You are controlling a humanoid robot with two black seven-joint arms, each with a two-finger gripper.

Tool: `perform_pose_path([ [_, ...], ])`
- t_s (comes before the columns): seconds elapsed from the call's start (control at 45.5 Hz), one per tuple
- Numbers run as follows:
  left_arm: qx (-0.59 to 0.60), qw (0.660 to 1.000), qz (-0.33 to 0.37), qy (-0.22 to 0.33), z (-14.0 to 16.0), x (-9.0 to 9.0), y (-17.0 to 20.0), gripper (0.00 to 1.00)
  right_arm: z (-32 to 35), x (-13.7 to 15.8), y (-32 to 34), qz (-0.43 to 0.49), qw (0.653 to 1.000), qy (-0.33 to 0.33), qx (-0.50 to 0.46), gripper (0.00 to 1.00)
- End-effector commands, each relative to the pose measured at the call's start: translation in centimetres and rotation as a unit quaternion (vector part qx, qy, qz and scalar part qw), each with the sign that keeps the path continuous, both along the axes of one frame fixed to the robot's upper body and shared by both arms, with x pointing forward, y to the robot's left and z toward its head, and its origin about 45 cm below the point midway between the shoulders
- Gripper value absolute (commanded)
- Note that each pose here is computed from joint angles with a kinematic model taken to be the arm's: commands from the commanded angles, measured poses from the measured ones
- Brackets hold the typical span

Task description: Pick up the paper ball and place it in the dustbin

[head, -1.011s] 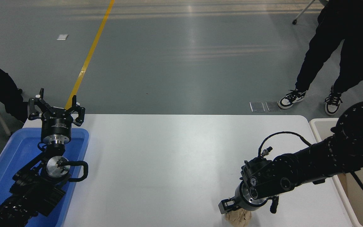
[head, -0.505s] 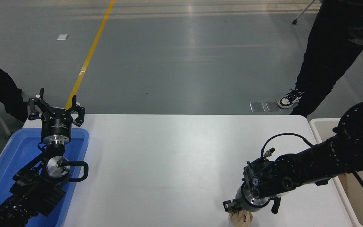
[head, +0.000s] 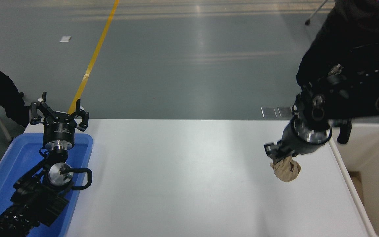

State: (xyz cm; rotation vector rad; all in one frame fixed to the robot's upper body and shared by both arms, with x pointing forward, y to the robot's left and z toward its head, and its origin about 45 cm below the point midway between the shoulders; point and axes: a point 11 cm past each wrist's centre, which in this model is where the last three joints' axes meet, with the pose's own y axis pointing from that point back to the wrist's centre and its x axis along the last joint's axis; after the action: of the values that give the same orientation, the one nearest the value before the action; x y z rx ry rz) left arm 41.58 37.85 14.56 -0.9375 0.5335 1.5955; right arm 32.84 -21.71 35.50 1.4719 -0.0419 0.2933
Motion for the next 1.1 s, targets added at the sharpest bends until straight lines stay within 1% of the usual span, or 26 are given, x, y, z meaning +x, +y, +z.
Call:
perform_pose_path([
  [0.0,0.0,1.0,0.0,0.0,0.0,0.0,0.0,0.99,8.3,-1.7,0.9,0.021,1.0,-0.021,-0.004,0.0],
  [0.33,0.0,1.0,0.001,0.0,0.0,0.0,0.1,0.99,9.4,-1.5,0.8,0.02,0.999,-0.034,-0.006,0.0],
  [0.571,0.0,1.0,0.001,0.0,0.0,0.0,0.1,0.99,10.1,-0.3,-2.0,-0.017,0.998,-0.056,-0.003,0.0],
  [0.681,0.0,1.0,0.001,0.0,0.0,0.0,0.1,0.99,10.1,0.3,-4.6,-0.04,0.997,-0.066,-0.007,0.0],
  [0.791,-0.001,1.0,0.001,0.0,0.0,0.0,0.1,0.99,9.2,1.9,-8.6,-0.076,0.993,-0.095,0.003,0.0],
  [0.879,-0.001,1.0,0.001,0.0,0.0,0.0,0.0,0.99,8.6,3.3,-12.7,-0.111,0.987,-0.118,0.0,0.0],
  [1.077,-0.001,1.0,0.001,-0.001,0.0,0.0,0.0,0.99,5.1,4.6,-23.9,-0.209,0.963,-0.173,-0.005,0.0],
])
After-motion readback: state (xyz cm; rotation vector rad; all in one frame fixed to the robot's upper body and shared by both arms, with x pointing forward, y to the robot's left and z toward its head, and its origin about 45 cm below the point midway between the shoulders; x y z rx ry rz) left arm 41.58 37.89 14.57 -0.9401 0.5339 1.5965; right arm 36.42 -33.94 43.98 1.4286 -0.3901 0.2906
